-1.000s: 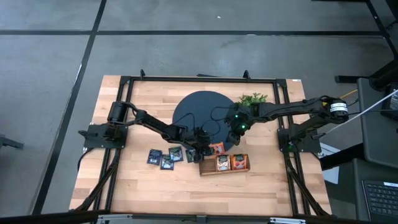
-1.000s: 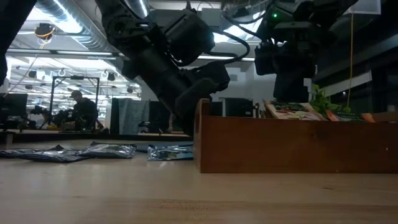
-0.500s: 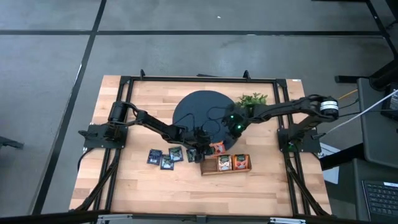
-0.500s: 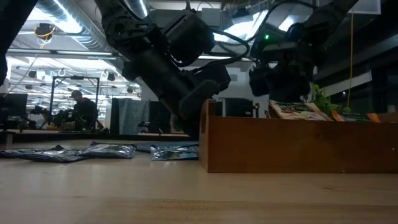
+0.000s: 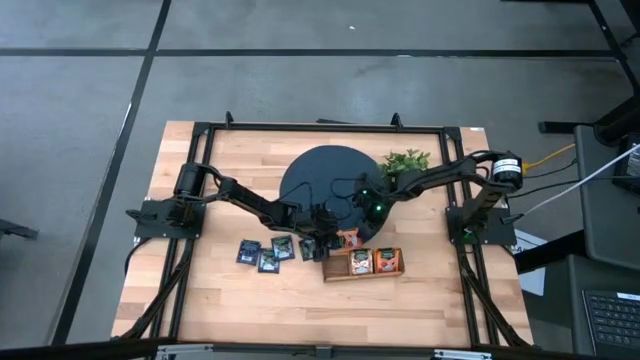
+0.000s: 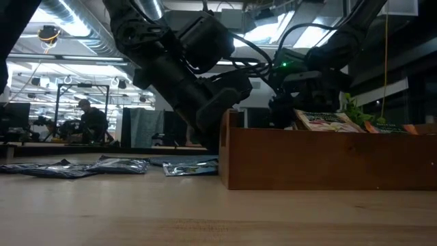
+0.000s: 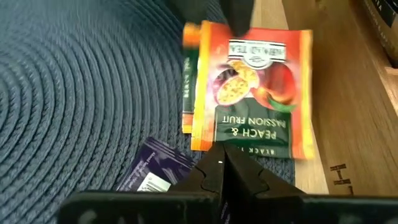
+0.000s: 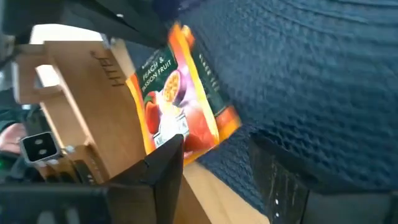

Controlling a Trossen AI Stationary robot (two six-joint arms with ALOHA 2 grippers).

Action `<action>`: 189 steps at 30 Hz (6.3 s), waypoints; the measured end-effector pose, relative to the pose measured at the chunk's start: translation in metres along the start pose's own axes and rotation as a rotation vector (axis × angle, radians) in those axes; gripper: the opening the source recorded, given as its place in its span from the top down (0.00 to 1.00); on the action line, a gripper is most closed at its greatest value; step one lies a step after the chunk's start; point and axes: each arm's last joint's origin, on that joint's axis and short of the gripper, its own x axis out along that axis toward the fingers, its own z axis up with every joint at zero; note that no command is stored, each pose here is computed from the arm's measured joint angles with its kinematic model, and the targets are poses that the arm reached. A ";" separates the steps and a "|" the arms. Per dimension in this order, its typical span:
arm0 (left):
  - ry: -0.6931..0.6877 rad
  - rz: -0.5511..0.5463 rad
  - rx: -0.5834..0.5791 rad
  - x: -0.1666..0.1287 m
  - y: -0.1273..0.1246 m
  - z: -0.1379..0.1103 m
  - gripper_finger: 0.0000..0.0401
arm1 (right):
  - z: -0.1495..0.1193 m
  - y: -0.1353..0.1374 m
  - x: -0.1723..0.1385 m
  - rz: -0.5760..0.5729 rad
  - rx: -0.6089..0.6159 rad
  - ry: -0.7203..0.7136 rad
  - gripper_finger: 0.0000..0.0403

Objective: Pick & Place Tea
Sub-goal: Put the orange tea bag into the right section of the wooden organizer

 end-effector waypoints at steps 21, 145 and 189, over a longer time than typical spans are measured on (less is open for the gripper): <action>-0.012 -0.001 -0.021 0.000 0.000 0.001 0.99 | 0.007 0.005 0.002 0.085 -0.056 -0.040 0.75; -0.175 0.058 0.102 -0.002 0.003 0.061 0.99 | -0.044 0.054 -0.090 -0.424 -0.298 -0.254 0.62; -0.035 0.096 0.041 0.032 0.022 0.034 0.99 | -0.024 0.005 -0.050 -0.226 -0.092 -0.220 0.62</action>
